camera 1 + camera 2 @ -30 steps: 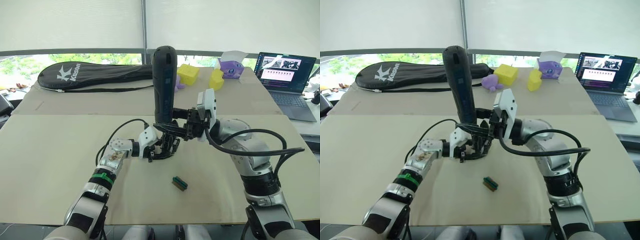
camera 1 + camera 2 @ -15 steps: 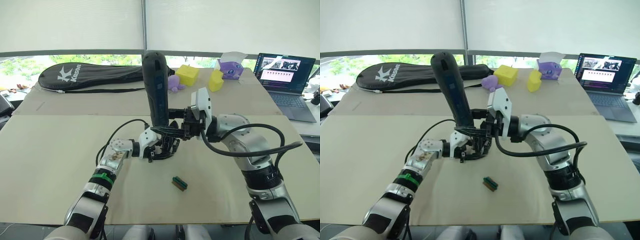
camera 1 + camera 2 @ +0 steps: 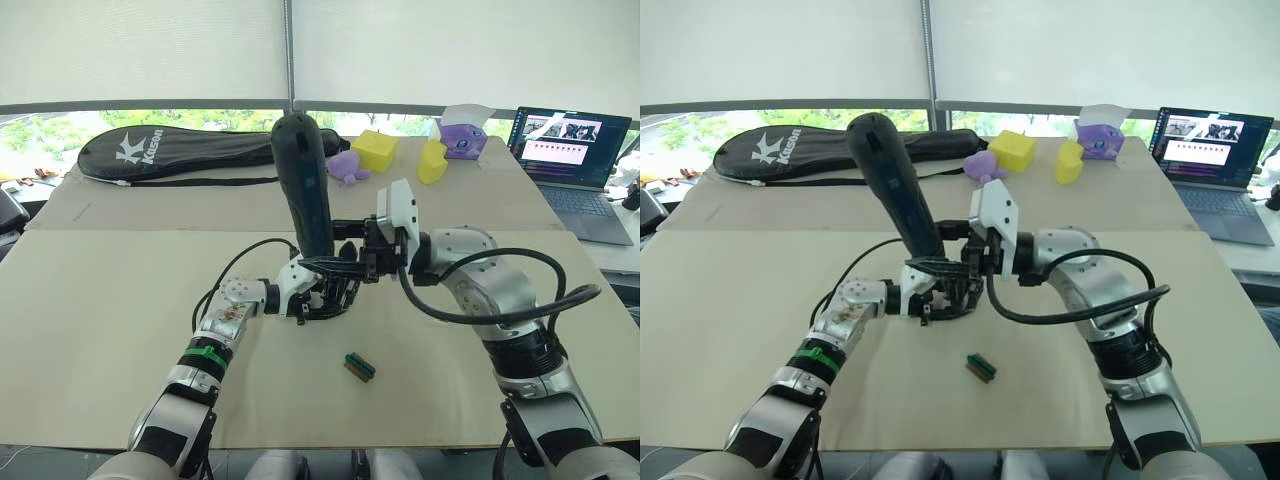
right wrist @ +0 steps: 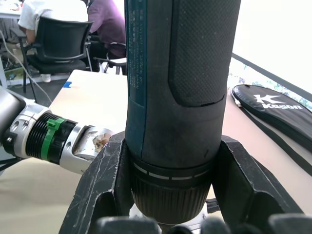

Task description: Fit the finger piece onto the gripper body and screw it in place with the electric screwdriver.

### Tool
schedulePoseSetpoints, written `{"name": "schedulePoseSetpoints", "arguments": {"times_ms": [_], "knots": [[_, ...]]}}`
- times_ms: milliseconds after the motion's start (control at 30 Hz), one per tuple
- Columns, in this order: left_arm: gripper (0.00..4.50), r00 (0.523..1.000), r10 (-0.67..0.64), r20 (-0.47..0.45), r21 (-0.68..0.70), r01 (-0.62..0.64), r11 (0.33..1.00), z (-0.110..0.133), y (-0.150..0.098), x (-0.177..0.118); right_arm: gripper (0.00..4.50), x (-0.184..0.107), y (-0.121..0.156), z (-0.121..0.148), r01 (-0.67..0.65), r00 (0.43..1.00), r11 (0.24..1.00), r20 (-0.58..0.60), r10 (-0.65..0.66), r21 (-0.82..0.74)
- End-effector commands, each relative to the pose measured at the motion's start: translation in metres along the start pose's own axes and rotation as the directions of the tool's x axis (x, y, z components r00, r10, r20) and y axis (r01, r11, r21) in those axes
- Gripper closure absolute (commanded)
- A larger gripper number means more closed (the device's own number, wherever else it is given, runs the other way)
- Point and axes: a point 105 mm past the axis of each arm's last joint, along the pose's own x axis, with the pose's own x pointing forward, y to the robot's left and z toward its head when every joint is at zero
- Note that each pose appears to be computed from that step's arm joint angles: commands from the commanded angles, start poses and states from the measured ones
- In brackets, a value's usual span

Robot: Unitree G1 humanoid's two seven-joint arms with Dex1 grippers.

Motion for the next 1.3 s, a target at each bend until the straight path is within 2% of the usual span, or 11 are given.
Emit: {"name": "schedulePoseSetpoints", "arguments": {"times_ms": [33,267,367,567,667,833,967,1133,1300], "knots": [[2.21,0.998,0.016,0.055,0.063,-0.019,0.998,0.022,0.01,-0.004,2.58,-0.021,-0.007,-0.083,0.137,0.946,0.974,-0.317,-0.073,0.183],[2.21,0.998,0.017,0.053,0.063,-0.02,0.998,0.022,0.01,-0.004,2.58,-0.022,-0.015,-0.088,0.217,0.932,0.943,-0.342,-0.123,0.254],[2.21,0.998,0.018,0.053,0.062,-0.021,0.998,0.022,0.011,-0.004,2.58,-0.023,-0.019,-0.087,0.226,0.932,0.951,-0.33,-0.148,0.213],[2.21,0.998,0.022,0.055,0.062,-0.025,0.998,0.023,0.012,-0.005,2.58,-0.031,-0.026,-0.068,0.275,0.955,0.942,-0.164,-0.246,0.191],[2.21,0.998,0.023,0.055,0.062,-0.026,0.998,0.023,0.012,-0.005,2.58,-0.035,-0.02,-0.066,0.271,0.96,0.947,-0.115,-0.254,0.172],[2.21,0.998,0.021,0.056,0.061,-0.025,0.998,0.024,0.011,-0.005,2.58,-0.036,-0.002,-0.081,0.211,0.968,0.967,-0.165,-0.187,0.142],[2.21,0.998,0.021,0.052,0.061,-0.024,0.998,0.023,0.012,-0.005,2.58,-0.03,0.001,-0.08,0.159,0.978,0.981,-0.153,-0.141,0.11],[2.21,0.998,0.021,0.054,0.062,-0.025,0.998,0.024,0.012,-0.004,2.58,-0.018,-0.005,-0.083,0.168,0.977,0.98,-0.148,-0.152,0.102],[2.21,0.998,0.024,0.056,0.061,-0.027,0.998,0.025,0.012,-0.004,2.58,-0.02,-0.007,-0.096,0.197,0.964,0.972,-0.206,-0.168,0.131]]}}
